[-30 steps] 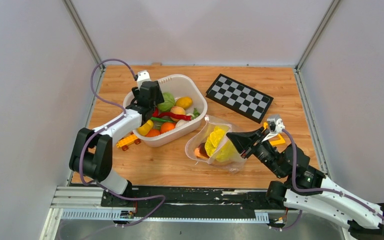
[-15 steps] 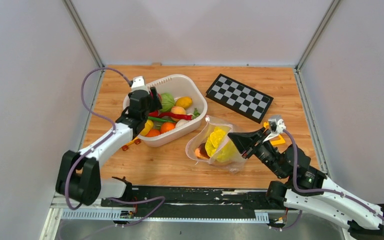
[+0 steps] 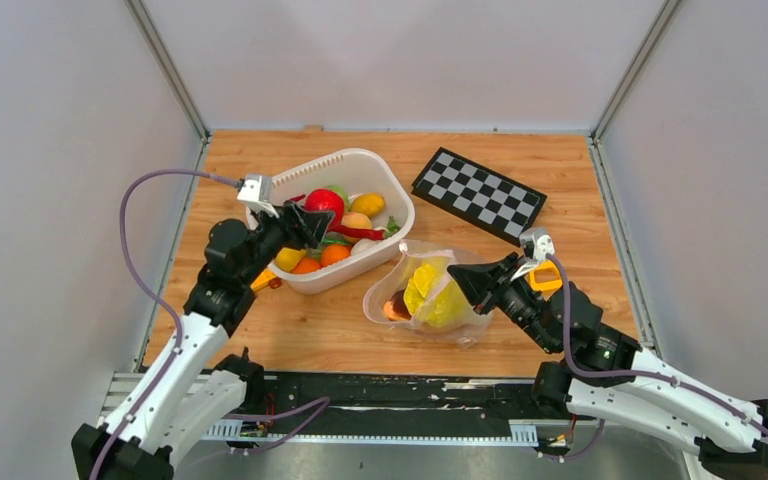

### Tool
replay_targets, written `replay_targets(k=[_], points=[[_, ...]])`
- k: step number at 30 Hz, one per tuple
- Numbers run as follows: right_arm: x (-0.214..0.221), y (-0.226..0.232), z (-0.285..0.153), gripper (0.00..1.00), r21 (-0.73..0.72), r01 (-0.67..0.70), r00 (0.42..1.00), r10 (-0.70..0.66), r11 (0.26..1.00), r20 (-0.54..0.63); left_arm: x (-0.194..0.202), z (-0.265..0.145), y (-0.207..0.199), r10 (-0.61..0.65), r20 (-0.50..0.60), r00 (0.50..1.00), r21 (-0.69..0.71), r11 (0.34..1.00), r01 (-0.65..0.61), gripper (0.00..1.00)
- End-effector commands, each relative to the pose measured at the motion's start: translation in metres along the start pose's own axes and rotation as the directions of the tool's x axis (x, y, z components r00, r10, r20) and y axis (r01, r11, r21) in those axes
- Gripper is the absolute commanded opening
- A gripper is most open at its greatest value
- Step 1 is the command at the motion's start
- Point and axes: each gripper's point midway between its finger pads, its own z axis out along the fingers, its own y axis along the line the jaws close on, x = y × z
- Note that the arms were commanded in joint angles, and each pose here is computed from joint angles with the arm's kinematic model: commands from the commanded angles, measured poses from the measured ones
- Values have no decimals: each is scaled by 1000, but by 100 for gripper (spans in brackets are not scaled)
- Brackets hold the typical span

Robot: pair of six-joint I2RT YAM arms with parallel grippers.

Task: Place the food in the zip-top bag and seal the zipper
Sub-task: Pick up the fake vegetable from the bin, then place the fake vegetable in the zipper food storage bag.

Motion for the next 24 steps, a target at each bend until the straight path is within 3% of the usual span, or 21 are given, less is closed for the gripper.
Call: replay_targets(k=[1, 6, 9, 15, 20, 24], points=[[-8, 1, 4, 0, 14, -37, 999, 37, 999, 40, -5, -32, -48, -37, -6, 999, 234, 972, 37, 39], [-6, 0, 6, 0, 11, -53, 997, 52, 999, 51, -13, -65, -87, -35, 17, 999, 428, 903, 24, 40], [-6, 3, 7, 0, 3, -65, 997, 65, 998, 50, -10, -79, -111, -26, -25, 999, 554, 832, 36, 39], [-6, 3, 8, 0, 5, -82, 995, 82, 997, 53, 7, -109, -151, 85, -65, 994, 718, 696, -12, 39], [-4, 6, 10, 0, -8, -87, 995, 88, 996, 46, 43, -110, -167, 231, -156, 960, 751, 660, -36, 37], [-2, 7, 13, 0, -2, -80, 996, 80, 997, 32, 53, -104, -172, 242, -150, 959, 732, 679, -57, 37]])
